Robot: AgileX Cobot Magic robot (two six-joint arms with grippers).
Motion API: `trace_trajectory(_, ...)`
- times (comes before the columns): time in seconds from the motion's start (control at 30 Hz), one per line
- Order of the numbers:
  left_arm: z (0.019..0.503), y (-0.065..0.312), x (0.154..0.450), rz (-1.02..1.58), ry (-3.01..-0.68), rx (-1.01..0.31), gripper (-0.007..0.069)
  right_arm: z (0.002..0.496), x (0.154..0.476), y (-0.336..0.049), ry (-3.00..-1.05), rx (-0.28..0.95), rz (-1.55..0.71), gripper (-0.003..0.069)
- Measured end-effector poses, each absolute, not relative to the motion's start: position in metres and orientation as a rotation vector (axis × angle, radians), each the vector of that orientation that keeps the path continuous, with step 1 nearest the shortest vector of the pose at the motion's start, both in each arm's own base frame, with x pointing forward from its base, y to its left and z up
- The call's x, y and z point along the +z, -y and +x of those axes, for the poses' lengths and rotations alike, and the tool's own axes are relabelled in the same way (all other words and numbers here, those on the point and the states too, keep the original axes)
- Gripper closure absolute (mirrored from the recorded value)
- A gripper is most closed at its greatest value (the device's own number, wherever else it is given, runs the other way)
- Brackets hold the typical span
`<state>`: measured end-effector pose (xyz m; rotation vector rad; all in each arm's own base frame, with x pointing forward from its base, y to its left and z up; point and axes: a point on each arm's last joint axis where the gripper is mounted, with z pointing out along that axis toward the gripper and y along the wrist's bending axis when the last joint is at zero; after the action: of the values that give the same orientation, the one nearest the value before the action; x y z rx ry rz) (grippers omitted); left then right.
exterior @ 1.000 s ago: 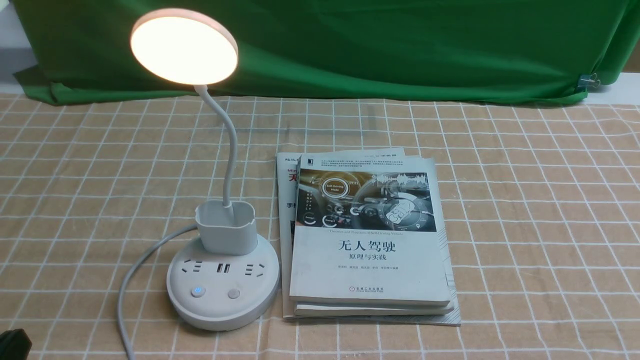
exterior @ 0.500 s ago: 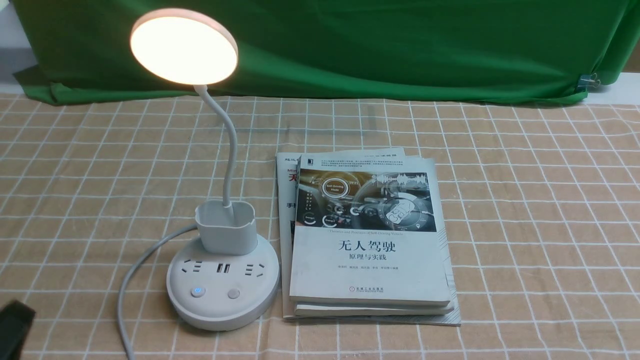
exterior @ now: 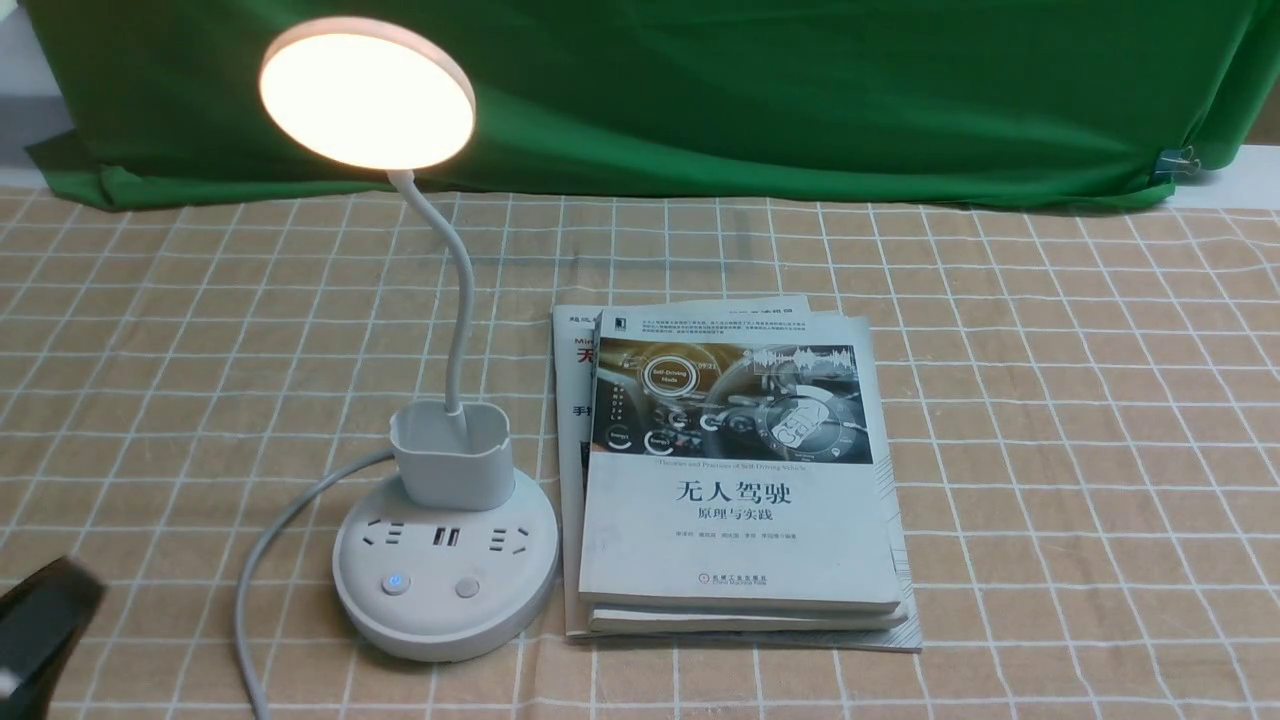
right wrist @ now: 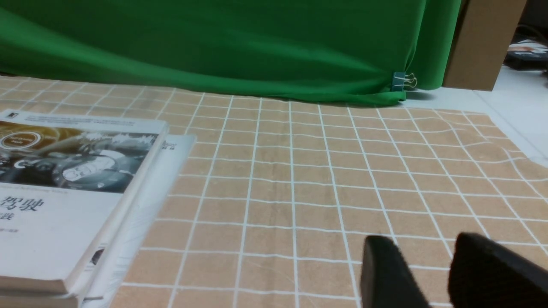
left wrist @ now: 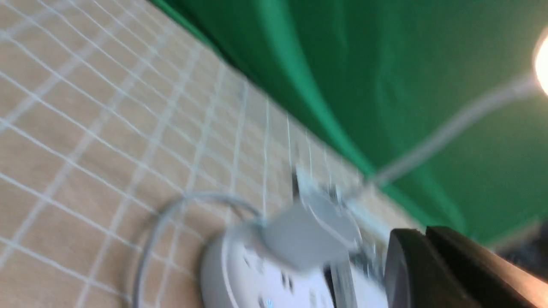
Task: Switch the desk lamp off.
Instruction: Use the left arm to press the button switch on the lamp holder
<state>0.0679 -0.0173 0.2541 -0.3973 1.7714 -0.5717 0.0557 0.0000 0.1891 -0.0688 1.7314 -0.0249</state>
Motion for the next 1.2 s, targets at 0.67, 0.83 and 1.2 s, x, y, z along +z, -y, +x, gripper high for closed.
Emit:
trace_trajectory(0.67,0.234,0.069,0.268,0.338,-2.780,-0.312,0.0608,0.056,0.189,0.000,-1.731,-0.025,-0.069,0.0417)
trace_trajectory(0.83,0.261,0.112,0.265,0.527,-2.831,-0.323,0.0608,0.056,0.189,0.000,-1.731,-0.025,-0.069,0.0417)
trace_trajectory(1.2,0.290,0.137,0.234,0.611,-2.911,-0.295,0.0608,0.056,0.189,0.000,-1.731,-0.025,-0.069,0.0417)
